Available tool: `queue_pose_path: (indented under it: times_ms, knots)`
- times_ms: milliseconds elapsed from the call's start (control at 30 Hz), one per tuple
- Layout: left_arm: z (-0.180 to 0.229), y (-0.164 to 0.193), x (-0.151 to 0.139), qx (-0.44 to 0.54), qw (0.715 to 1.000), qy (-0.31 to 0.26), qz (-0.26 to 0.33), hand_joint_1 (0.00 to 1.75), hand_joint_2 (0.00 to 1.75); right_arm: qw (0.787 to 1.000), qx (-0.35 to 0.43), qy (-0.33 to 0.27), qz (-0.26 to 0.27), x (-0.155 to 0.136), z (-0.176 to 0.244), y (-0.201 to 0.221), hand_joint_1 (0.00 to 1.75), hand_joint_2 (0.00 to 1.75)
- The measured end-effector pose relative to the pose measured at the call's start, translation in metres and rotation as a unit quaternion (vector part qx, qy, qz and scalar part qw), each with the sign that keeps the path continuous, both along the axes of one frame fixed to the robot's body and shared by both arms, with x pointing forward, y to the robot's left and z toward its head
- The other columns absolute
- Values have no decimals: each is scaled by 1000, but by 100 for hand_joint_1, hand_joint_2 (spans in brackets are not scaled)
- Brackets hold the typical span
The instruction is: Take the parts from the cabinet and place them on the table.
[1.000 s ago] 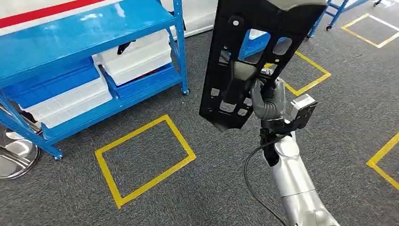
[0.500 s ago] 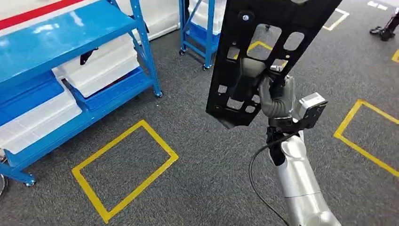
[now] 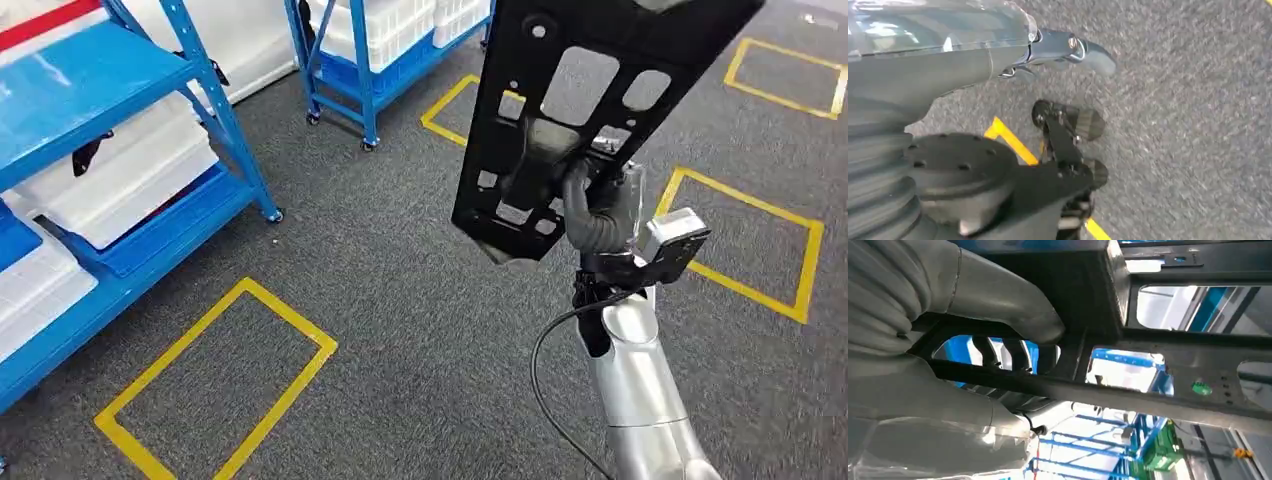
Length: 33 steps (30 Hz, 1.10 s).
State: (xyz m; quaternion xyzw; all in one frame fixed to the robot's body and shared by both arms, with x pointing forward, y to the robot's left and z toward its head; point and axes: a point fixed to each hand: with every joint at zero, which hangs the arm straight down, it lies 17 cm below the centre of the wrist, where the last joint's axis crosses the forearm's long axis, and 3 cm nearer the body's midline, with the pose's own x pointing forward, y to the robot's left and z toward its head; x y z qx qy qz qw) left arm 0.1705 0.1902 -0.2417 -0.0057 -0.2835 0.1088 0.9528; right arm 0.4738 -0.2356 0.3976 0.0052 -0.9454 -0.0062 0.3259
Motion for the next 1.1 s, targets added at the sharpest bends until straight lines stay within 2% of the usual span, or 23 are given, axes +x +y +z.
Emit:
queue_pose_path:
  times_ms: [267,667,733,800,867,900,967,1067,1100]
  knots:
    - [-6,5,-18,3,1000,14,7,0,175,1000,6,-8,-3,-6,4,-4,175,175]
    - [-7,7,-20,8,1000,18,11,0,175,1000,5,-13,-2,-5,8,-2,175,175]
    - [-8,9,-23,11,1000,21,14,0,175,1000,-6,-15,-22,-4,6,-2,175,175]
    - [-8,10,-26,11,1000,24,17,0,175,994,-51,-26,-91,-3,5,-6,175,175]
    - [-8,10,-26,12,999,24,18,0,175,970,-135,-45,-199,-3,5,-7,175,175]
    - [-9,11,-26,13,999,24,18,0,175,948,-187,-53,-253,-2,7,-3,175,175]
    - [-9,12,-28,15,999,27,19,0,175,882,-308,-80,-347,6,9,18,175,175]
    - [-9,13,-25,15,999,27,23,0,175,781,-451,-93,-423,32,-6,41,175,175]
    - [-9,11,-24,15,999,27,24,0,175,757,-475,-92,-440,41,-10,39,175,175]
